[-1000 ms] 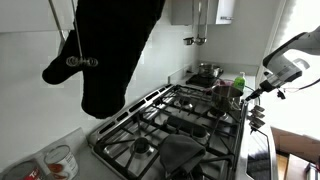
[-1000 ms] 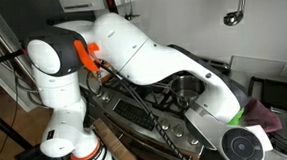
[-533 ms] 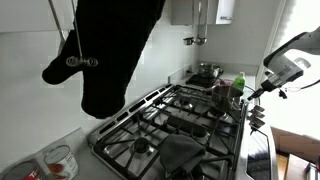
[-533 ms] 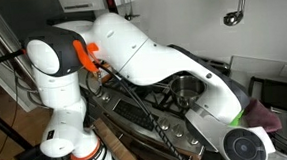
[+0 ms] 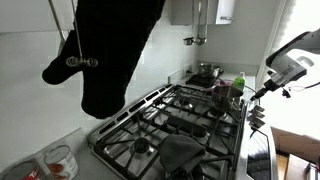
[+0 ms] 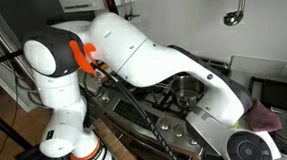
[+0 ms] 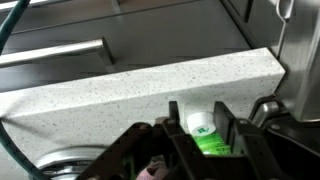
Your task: Put the white lid on the green bottle.
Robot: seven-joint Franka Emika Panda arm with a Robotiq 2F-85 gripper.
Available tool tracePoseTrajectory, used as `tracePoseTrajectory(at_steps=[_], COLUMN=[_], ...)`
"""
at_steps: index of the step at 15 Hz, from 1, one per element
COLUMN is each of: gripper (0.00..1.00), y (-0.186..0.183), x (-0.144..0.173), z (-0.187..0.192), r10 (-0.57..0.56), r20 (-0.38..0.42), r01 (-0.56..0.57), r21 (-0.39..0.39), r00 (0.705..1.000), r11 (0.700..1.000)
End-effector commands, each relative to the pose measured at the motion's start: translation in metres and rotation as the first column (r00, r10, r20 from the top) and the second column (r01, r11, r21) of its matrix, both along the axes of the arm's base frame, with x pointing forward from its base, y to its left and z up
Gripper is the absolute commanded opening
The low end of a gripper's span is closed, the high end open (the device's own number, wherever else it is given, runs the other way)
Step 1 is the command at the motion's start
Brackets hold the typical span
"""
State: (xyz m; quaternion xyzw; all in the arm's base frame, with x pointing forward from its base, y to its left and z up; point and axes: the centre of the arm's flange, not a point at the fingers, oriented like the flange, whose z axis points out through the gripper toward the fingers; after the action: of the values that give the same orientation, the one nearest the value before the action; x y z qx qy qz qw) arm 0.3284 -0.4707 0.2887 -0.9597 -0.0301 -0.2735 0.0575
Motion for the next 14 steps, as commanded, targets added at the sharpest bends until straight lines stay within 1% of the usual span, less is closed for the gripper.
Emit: tracePoseTrajectory(at_steps=[1,3,4,5,12,13,14], gripper=[0.74,0.88,0.96,0.99,1.0,0.97,0.83], y=[0.001,0.004,0.005,0.007,0.007,0.007,0.006], x=[0.01,0.018,0.022,0.026,0.044,0.045,0.047], z=[-0.007,-0.009,-0.01,-0.012,-0.019,-0.019,-0.02], r10=[-0.013,-0.009,-0.003,0.005,0.028,0.028,0.028], r20=[0.031,0.041,0.044,0.048,0.059,0.061,0.066], r01=[0.012,0.008,0.002,-0.007,-0.029,-0.029,-0.029], r21=[0.025,0.031,0.029,0.025,0.026,0.025,0.024], r00=[0.999,0.999,0.999,0.999,0.998,0.998,0.997], r11=[1.0,0.999,1.0,1.0,0.999,0.999,0.999])
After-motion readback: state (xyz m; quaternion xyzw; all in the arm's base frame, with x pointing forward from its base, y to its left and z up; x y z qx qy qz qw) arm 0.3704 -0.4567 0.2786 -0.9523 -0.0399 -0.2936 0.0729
